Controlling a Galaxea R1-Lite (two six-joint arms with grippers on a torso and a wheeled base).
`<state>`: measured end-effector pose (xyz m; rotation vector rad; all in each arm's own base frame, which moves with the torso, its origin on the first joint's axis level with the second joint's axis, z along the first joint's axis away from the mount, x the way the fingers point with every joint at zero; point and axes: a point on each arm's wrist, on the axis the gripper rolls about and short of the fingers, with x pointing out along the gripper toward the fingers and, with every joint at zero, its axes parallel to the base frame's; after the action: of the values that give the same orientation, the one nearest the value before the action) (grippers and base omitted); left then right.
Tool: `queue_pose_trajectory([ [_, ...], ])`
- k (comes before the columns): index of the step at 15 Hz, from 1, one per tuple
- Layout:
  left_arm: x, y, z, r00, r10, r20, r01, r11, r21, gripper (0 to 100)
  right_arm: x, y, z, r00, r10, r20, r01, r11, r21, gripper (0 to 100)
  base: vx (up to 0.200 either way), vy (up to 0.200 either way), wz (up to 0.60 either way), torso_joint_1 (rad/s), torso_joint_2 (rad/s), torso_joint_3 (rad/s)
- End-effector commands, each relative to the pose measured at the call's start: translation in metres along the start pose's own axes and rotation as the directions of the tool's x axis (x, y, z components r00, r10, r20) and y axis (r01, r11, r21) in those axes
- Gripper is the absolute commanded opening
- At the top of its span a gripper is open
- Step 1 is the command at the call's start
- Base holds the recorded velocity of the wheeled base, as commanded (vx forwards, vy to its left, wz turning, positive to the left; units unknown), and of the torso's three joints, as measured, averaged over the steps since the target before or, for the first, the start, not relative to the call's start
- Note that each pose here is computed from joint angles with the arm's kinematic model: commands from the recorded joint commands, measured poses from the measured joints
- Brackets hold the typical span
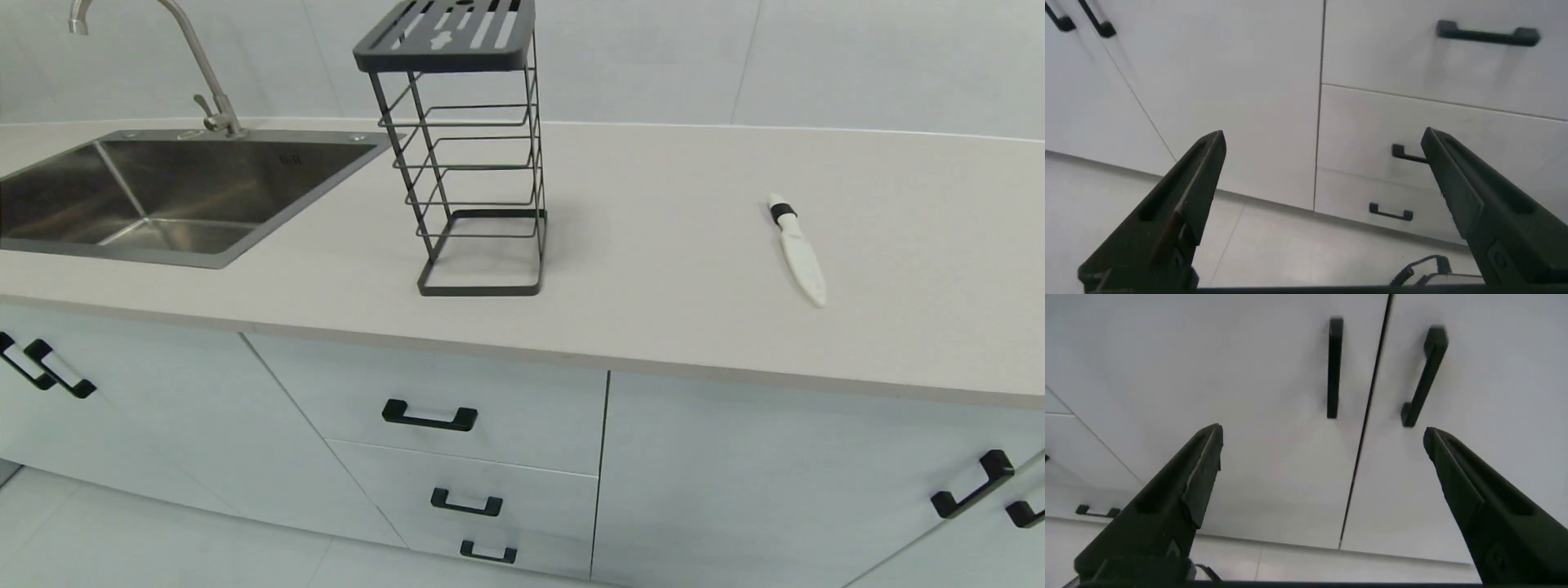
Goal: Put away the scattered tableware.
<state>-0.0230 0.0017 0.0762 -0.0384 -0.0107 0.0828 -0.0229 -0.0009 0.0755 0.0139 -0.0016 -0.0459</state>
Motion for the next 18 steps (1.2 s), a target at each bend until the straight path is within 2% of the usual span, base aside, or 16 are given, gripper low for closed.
queue_pose_trajectory([
  [1,0.0001,0.0000,0.0001,1.000,0.001,-0.001,-0.001,1.000,0.000,100,0.0001,0.0000,0.0000,1.000,0.000,-0.001,0.000,1.000,0.000,100,0.000,0.000,0.00,0.246,-0.50,-0.212],
  [5,0.0001,0.0000,0.0001,1.000,0.001,-0.001,-0.001,1.000,0.000,100,0.0001,0.0000,0.0000,1.000,0.001,-0.001,-0.001,1.000,-0.002,100,0.000,0.000,0.00,0.144,-0.49,-0.215],
  [9,0.0001,0.0000,0.0001,1.000,0.001,-0.001,-0.001,1.000,0.000,100,0.0001,0.0000,0.0000,1.000,0.000,-0.001,0.000,1.000,0.000,100,0.000,0.000,0.00,0.361,-0.49,-0.239],
  [18,0.0001,0.0000,0.0001,1.000,0.001,-0.001,-0.001,1.000,0.000,100,0.0001,0.0000,0.0000,1.000,0.001,-0.001,-0.001,1.000,0.001,100,0.000,0.000,0.00,0.283,-0.53,-0.258],
])
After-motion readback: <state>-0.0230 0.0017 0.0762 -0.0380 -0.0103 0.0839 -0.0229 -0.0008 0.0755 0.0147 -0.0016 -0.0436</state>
